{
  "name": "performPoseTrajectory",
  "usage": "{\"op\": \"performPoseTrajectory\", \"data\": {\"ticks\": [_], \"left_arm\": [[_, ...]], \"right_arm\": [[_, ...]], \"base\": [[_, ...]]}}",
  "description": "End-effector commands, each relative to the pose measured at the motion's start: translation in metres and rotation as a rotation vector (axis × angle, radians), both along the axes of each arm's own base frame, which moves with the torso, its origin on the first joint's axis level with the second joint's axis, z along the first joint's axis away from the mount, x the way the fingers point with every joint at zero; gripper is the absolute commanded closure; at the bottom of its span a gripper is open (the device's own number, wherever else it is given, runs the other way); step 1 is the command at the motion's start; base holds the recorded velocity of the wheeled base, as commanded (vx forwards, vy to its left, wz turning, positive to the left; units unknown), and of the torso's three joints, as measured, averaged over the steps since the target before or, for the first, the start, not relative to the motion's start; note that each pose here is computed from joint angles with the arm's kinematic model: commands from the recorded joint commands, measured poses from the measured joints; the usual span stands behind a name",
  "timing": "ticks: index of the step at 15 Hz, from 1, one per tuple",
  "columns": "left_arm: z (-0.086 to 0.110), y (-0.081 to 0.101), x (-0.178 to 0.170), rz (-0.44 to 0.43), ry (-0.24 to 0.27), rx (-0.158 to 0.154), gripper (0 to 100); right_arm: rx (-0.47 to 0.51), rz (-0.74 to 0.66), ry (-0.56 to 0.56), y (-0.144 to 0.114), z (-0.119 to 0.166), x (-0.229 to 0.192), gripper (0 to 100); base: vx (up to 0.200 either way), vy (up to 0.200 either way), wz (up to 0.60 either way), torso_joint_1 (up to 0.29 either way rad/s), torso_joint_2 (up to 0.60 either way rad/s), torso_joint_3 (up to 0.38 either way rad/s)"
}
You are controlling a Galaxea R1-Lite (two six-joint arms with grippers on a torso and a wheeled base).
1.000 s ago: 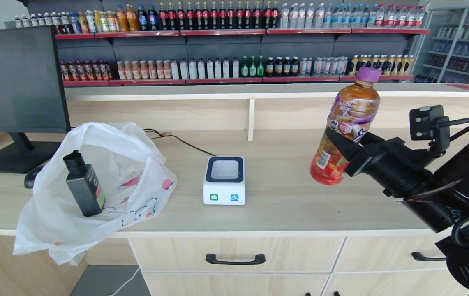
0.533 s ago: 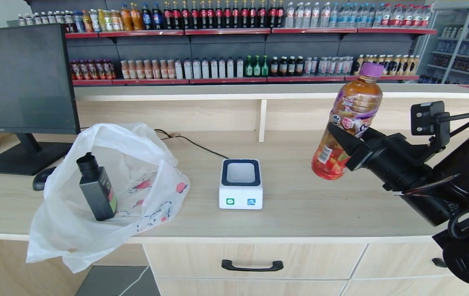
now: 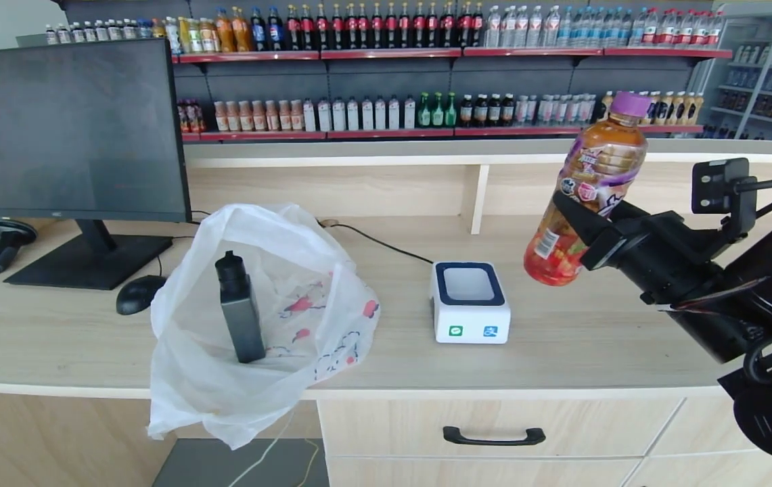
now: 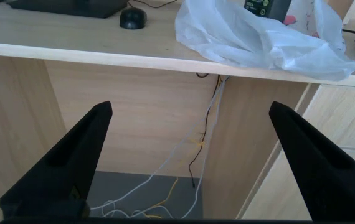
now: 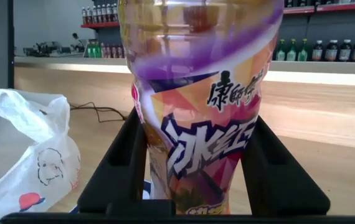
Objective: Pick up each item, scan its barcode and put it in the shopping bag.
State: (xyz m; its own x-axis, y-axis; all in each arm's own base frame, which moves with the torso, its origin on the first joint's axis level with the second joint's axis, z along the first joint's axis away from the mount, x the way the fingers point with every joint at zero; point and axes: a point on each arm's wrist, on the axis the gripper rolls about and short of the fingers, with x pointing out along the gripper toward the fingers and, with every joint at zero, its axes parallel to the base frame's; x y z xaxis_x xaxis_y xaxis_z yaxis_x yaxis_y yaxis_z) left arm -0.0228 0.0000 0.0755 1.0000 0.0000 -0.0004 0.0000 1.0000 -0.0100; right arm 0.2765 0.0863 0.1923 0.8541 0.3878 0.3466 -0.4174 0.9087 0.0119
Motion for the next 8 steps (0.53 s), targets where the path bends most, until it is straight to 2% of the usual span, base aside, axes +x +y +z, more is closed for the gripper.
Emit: {"op": "performPoseTrajectory", "data": {"ticks": [1,3,8], "left_arm": [[0.0,0.0,0.0,0.0,0.0,-0.001,0],[0.0001,0.0,0.0,0.0,-0.002,-0.001,0],[0.0003,0.0,0.0,0.0,-0.003,-0.001,0]], "right_arm": [[0.0,-0.001,-0.002,-0.0006,0.0004,-0.0009,100],[0.002,0.0,-0.011,-0.0005,0.0026,-0.0004,100],[-0.003,-0.007,-0.007,-0.0016,0.0006,0.0021,100]], "base": [[0.0,0.2,0.0,-0.002,0.0,-0.002],[0.0,0.2,0.0,0.005,0.0,0.002],[0.0,0.0,0.0,0.0,0.0,0.0]]}}
